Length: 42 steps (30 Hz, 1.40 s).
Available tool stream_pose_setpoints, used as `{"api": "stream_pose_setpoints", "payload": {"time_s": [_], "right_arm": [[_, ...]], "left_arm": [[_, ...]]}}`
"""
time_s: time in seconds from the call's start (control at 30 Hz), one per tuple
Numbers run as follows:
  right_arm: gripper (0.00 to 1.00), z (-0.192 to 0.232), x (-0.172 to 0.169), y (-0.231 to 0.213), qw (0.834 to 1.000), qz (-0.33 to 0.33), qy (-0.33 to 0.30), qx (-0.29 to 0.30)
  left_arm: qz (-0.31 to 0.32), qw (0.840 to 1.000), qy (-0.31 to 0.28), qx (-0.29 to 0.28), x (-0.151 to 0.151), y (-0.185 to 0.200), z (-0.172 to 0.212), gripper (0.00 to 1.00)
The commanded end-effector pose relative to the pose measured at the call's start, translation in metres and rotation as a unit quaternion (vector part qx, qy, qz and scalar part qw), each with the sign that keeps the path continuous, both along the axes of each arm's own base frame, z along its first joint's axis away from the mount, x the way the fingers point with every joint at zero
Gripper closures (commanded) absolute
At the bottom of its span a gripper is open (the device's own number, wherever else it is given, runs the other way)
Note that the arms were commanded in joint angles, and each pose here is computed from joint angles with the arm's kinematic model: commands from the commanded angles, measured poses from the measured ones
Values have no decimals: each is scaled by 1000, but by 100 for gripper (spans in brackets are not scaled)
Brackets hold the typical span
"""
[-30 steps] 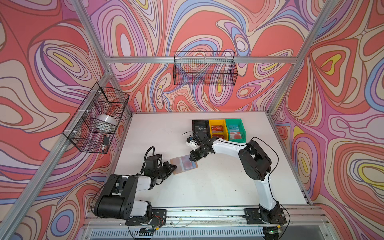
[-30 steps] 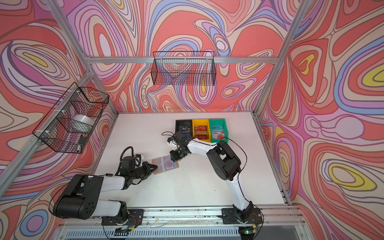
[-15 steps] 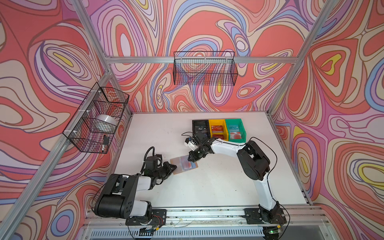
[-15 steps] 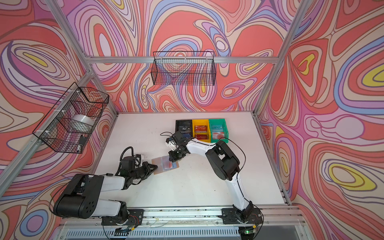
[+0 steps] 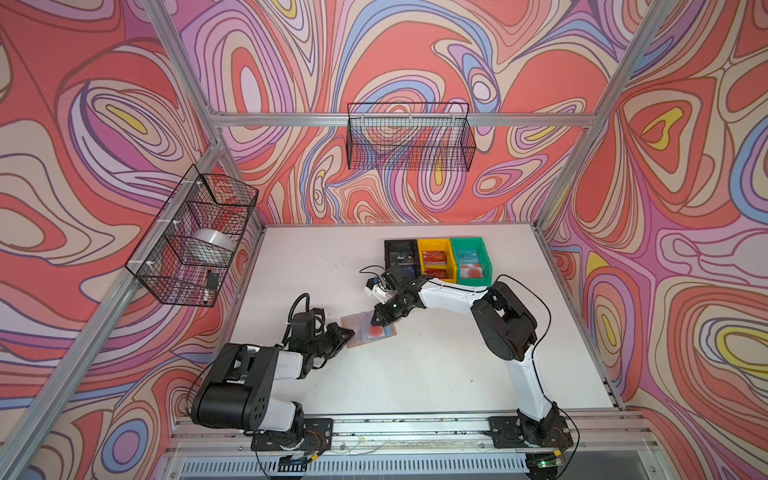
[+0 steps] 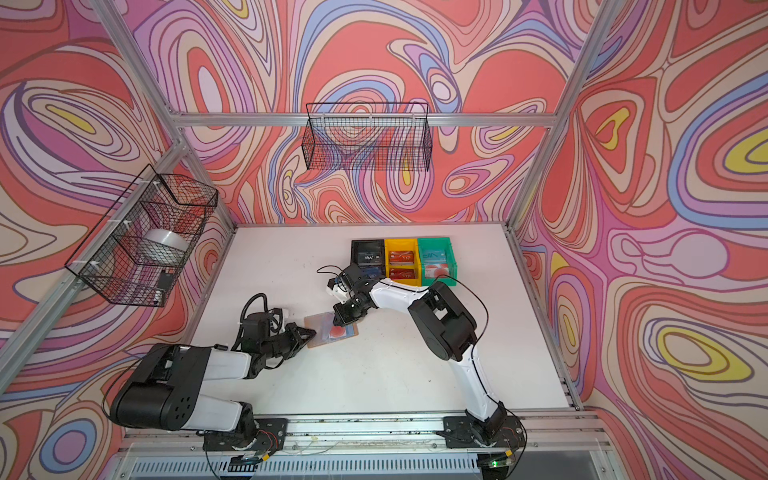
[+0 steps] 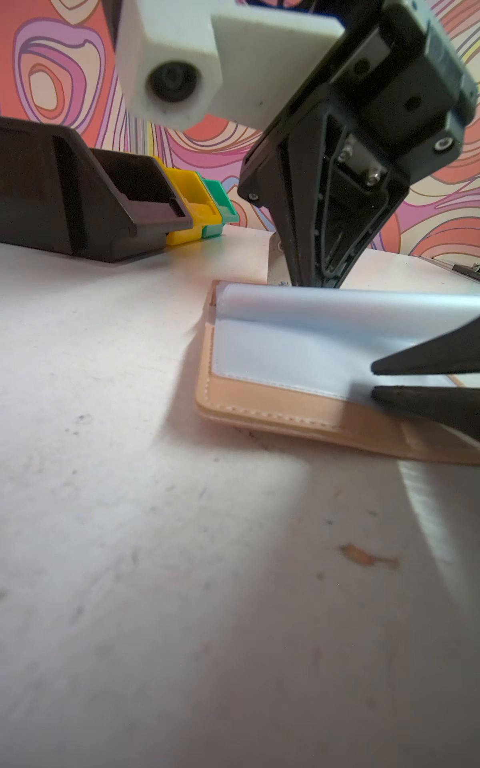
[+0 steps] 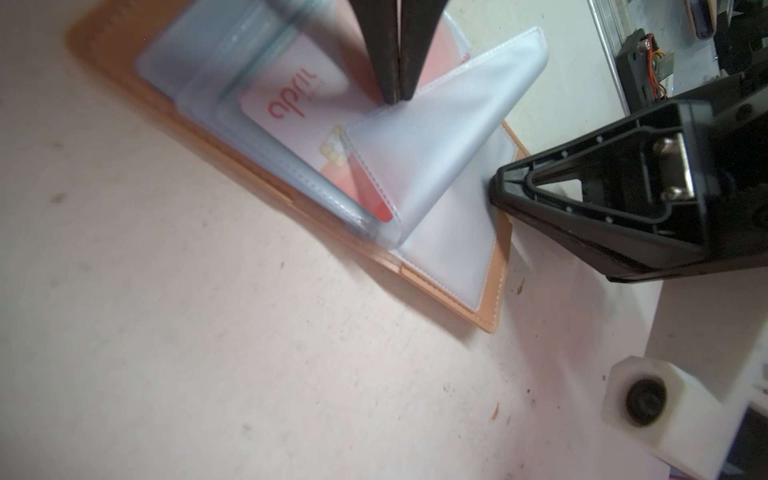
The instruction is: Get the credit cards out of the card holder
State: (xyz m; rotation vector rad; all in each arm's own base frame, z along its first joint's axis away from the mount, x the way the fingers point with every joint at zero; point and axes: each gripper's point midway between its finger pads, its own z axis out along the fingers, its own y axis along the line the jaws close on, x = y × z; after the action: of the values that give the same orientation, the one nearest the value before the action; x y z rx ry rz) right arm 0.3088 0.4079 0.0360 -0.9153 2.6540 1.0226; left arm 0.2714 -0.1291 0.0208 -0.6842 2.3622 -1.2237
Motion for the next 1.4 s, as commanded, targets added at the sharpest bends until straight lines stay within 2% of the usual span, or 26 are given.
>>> {"api": "stream_pose_setpoints", "payload": {"time_s": [0.0,0.33,0.67,0.83,1.03,1.37], "right_arm": [[93,-1,-8,15,999,13,23,26],[93,6,-15,33,997,30,46,61],[93,-3,-14,29,997,20,49,48],[93,-8,-15,26,998,17,51,41],[93,-11,-16,25,998,16,51,39],[93,-7,-18,26,997,17,53,46]], "left_arm": [[5,999,35,4,-13,2,-16,88],[-3,999,32,4,-12,0,-12,88],[-6,1000,26,1,-12,-1,-3,88],[-8,1000,3,-17,-7,-5,24,88],[-27,999,-21,0,-8,-15,53,88],[-30,999,-5,-30,-3,-28,31,90]]}}
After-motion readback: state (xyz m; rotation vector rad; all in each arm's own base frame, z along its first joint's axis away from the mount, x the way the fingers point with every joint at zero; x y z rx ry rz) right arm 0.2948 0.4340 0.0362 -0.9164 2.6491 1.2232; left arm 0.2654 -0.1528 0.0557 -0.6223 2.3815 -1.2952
